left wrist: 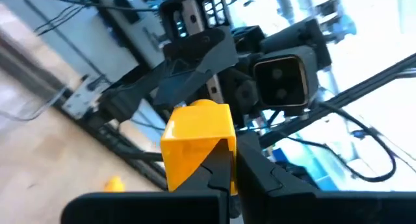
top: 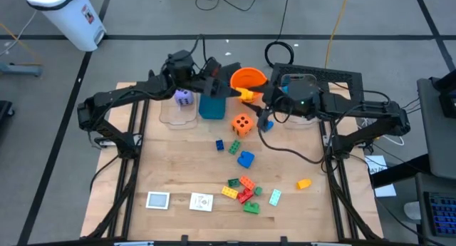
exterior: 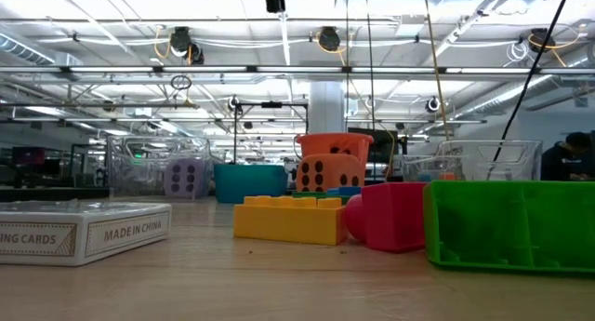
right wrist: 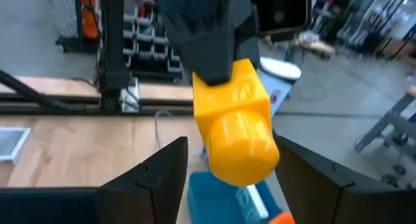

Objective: Pick & Place Toys
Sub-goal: Put the yellow game piece into the right transparent bin

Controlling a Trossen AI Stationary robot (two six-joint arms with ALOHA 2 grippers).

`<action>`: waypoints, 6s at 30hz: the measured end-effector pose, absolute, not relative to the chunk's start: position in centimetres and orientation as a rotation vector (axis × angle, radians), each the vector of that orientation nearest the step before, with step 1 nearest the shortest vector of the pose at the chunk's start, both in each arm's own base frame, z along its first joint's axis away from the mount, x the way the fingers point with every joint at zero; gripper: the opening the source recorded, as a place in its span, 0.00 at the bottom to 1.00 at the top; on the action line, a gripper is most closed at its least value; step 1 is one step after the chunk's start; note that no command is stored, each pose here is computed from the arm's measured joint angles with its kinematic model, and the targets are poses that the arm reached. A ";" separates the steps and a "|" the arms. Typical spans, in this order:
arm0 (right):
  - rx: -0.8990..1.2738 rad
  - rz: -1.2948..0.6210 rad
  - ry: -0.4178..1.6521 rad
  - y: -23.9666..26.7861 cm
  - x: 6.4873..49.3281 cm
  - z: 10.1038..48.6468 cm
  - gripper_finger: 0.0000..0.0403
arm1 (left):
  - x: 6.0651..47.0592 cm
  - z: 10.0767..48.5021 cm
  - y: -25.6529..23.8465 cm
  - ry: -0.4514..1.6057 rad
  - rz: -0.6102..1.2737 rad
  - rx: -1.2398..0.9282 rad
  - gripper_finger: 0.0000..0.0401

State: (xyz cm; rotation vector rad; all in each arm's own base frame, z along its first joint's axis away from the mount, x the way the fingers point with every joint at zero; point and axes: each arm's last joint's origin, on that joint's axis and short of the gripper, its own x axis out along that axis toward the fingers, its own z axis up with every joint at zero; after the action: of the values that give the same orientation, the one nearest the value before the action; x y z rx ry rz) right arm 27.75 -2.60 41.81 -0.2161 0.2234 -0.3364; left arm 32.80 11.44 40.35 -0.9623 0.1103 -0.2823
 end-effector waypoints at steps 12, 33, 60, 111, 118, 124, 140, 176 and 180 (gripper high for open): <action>-0.334 -0.363 0.139 -2.7 28.1 42.8 0.53 | 32.8 40.8 11.3 0.092 -0.323 -0.997 0.06; -0.361 -0.264 0.050 -2.5 29.5 42.8 0.53 | 32.7 41.1 10.9 0.127 -0.428 -0.991 0.02; -0.352 -0.242 0.047 -2.4 29.4 42.8 0.34 | 32.6 41.7 10.8 0.073 -0.475 -0.917 0.29; 0.341 -0.602 1.303 -23.5 21.8 35.9 0.34 | 29.0 43.9 15.0 -0.045 -0.584 -0.643 0.52; 0.440 -0.664 1.337 -25.9 21.1 33.8 0.35 | 29.3 44.0 14.3 -0.038 -0.611 -0.642 0.52; 0.569 -0.746 1.358 -25.8 20.1 30.9 0.35 | 29.8 44.0 13.3 -0.033 -0.641 -0.625 0.52; 0.703 -0.916 1.264 -22.9 17.6 24.1 0.35 | 29.9 44.0 13.0 -0.038 -0.638 -0.626 0.52; 0.851 -0.954 1.162 -24.4 18.4 18.0 0.35 | 30.3 43.6 12.9 -0.028 -0.595 -0.675 0.52; 0.860 -0.965 1.156 -24.7 18.1 18.0 0.35 | 30.4 43.4 12.9 -0.014 -0.587 -0.688 0.52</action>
State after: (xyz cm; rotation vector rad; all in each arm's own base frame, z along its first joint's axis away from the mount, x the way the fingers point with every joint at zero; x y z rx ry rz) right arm 18.13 -24.67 18.04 0.8597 1.1559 -0.9645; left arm 30.40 12.93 43.44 -0.6878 -0.0143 -0.5873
